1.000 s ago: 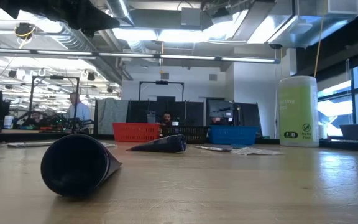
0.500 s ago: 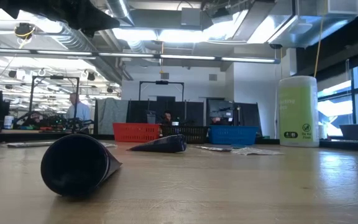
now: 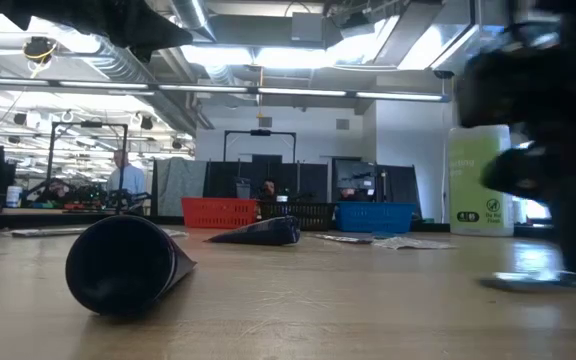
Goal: Pick & Place Travel size toiletries
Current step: Put the black comb into the blue bin
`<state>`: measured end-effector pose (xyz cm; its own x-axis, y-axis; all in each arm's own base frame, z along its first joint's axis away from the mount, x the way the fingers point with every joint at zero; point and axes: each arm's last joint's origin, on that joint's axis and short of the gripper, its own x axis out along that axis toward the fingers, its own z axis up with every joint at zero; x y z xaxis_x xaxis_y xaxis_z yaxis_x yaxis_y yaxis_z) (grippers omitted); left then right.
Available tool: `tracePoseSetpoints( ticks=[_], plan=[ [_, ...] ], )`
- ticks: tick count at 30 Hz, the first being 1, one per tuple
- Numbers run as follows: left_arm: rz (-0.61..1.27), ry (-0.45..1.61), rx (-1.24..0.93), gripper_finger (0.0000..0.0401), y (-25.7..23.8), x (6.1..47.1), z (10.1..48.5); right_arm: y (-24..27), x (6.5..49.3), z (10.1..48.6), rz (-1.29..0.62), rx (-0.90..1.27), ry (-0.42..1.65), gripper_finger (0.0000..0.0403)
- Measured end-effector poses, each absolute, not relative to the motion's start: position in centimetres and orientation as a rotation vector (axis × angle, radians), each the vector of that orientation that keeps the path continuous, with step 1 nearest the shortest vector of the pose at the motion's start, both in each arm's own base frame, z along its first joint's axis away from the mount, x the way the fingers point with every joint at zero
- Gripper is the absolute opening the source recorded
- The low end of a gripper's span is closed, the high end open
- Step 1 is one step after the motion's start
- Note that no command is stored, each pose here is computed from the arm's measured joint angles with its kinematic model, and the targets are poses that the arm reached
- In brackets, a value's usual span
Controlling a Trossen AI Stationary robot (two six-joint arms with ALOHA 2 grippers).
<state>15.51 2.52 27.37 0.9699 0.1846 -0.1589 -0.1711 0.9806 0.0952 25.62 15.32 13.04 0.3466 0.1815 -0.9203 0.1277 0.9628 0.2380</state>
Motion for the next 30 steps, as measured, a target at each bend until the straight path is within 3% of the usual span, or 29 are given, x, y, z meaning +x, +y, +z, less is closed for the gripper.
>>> tracePoseSetpoints(
  ticks=[11,19,30],
  plan=[
    [0.180,0.168,0.081,0.0013,2.5,15.5,27.4,8.8,29.2,13.3,0.000,0.227,1.120,0.0000],
    [0.180,0.168,0.081,0.0008,2.5,15.5,27.4,7.4,31.1,15.3,0.027,0.244,1.049,0.0000],
    [0.180,0.174,0.081,0.0011,2.5,15.5,27.3,6.8,29.2,17.4,-0.056,0.063,1.321,0.0001]
  ],
)
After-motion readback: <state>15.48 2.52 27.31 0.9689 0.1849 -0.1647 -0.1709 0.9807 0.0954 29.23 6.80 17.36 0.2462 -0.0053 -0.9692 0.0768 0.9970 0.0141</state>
